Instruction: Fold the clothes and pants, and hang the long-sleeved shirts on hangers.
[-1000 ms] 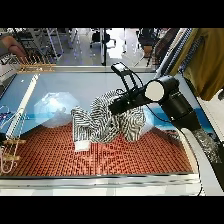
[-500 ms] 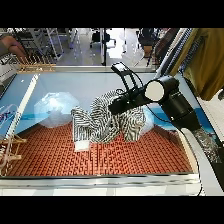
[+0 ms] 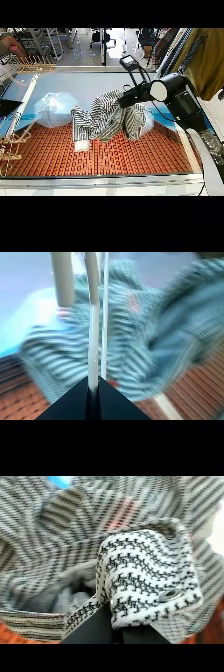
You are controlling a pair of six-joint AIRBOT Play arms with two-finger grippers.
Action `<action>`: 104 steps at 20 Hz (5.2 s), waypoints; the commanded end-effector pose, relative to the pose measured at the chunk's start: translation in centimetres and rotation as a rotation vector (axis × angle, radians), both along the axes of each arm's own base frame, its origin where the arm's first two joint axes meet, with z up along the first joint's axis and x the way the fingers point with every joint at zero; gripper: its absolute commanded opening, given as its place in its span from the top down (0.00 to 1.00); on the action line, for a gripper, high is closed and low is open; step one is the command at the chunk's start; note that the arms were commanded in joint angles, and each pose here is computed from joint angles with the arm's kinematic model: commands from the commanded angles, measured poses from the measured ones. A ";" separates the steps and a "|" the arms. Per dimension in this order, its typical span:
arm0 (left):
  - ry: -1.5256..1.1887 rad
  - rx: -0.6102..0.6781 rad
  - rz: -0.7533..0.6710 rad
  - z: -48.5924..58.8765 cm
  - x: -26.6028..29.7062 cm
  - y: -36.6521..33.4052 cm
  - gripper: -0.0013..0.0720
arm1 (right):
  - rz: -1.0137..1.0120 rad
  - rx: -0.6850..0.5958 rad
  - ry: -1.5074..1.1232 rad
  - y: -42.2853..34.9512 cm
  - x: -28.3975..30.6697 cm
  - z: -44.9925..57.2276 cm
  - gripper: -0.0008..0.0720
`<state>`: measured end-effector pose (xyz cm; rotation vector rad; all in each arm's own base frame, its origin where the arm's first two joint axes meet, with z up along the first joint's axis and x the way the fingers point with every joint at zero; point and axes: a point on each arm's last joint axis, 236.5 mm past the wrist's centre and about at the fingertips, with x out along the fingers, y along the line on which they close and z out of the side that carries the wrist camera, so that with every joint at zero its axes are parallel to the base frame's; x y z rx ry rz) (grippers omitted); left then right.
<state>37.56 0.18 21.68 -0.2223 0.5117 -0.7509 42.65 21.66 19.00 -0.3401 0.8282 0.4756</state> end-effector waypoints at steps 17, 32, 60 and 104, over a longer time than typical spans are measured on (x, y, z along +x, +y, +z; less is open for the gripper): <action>0.118 -0.180 -0.587 -9.3 1.4 -18.8 0.95 | 0.457 -0.080 -0.038 8.9 -9.2 2.3 0.92; -0.163 -0.179 -0.471 0.5 2.8 -15.5 0.95 | 0.248 -0.046 -0.020 6.3 -9.4 4.2 0.92; -0.305 -0.593 -0.746 1.8 1.1 -22.7 0.95 | 0.363 -0.535 -0.323 -1.7 -7.4 9.3 0.23; 0.818 -0.456 -0.126 -19.5 5.9 -31.9 0.67 | -0.193 -0.210 -0.072 -6.3 -3.2 5.4 0.93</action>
